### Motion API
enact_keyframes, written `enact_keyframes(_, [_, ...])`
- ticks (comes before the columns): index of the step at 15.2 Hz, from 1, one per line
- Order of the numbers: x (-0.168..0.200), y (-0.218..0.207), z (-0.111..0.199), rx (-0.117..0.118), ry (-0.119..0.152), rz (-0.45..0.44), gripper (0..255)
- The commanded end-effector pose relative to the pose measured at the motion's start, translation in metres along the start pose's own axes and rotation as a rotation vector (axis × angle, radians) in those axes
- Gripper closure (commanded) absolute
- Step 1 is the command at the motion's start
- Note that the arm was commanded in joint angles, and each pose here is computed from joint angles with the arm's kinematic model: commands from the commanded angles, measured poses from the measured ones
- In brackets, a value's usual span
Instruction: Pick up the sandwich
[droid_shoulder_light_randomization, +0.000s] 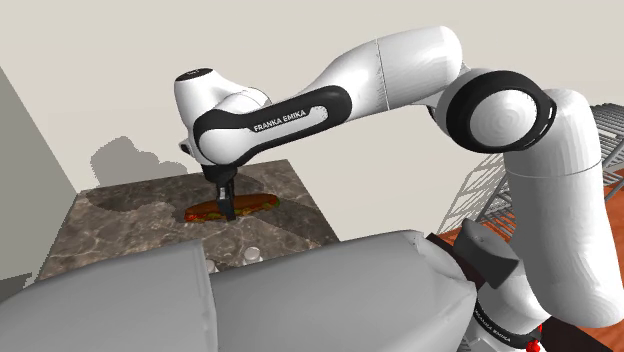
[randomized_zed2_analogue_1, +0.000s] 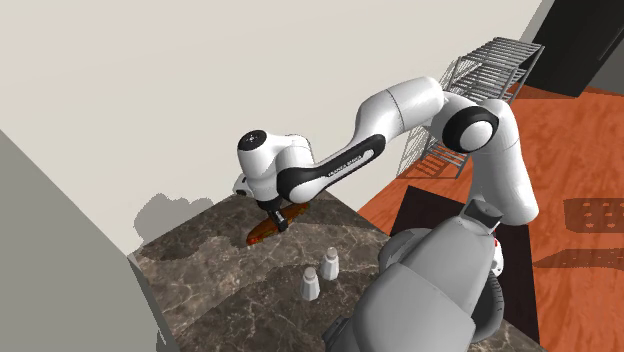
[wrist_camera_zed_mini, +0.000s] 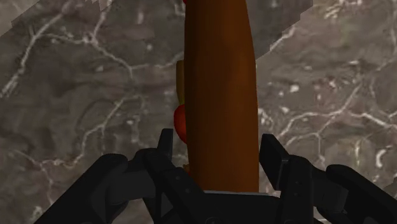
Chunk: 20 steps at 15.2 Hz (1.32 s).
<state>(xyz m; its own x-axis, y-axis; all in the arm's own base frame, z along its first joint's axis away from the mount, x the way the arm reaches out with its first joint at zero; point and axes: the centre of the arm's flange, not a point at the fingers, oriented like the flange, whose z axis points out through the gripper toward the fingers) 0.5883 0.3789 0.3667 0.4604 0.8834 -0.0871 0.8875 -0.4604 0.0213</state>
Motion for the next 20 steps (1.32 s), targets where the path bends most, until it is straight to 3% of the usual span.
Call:
enact_keyframes(1, [0.000,0.000,0.000,0.000,0.000,0.000,255])
enact_keyframes(20, [-0.007,0.002,-0.079,0.000,0.000,0.000,255])
